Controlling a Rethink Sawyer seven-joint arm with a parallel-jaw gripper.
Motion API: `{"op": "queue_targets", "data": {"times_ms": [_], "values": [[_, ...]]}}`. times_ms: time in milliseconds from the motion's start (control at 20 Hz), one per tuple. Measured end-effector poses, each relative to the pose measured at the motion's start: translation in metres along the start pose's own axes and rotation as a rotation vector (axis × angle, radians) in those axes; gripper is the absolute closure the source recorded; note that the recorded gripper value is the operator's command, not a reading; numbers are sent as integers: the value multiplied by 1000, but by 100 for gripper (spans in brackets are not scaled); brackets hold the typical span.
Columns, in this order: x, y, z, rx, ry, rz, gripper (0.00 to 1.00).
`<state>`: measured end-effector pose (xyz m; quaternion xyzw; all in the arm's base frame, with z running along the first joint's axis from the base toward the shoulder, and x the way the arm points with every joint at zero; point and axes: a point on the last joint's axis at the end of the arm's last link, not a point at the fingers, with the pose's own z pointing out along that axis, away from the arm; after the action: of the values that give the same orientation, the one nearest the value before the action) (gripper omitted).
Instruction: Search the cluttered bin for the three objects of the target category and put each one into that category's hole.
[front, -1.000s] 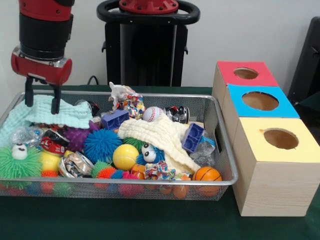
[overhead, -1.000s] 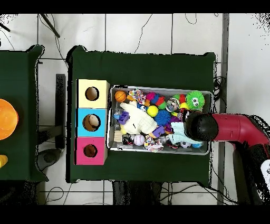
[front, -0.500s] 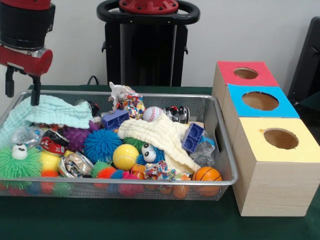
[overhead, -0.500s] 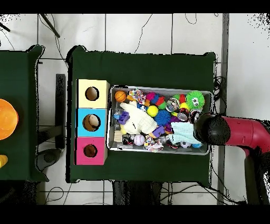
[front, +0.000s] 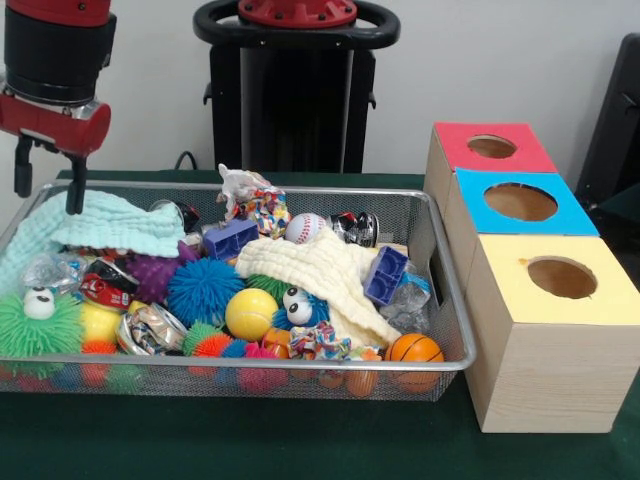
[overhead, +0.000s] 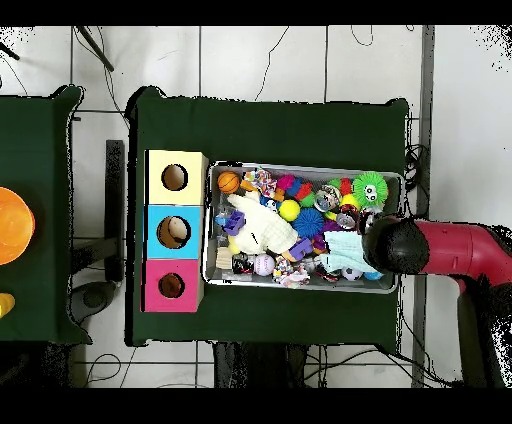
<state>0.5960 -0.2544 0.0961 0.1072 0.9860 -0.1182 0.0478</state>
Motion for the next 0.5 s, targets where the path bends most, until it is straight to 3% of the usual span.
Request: {"op": "queue_targets", "data": {"times_ms": [500], "values": [[8,11,4,34,-5,-54,0]]}}
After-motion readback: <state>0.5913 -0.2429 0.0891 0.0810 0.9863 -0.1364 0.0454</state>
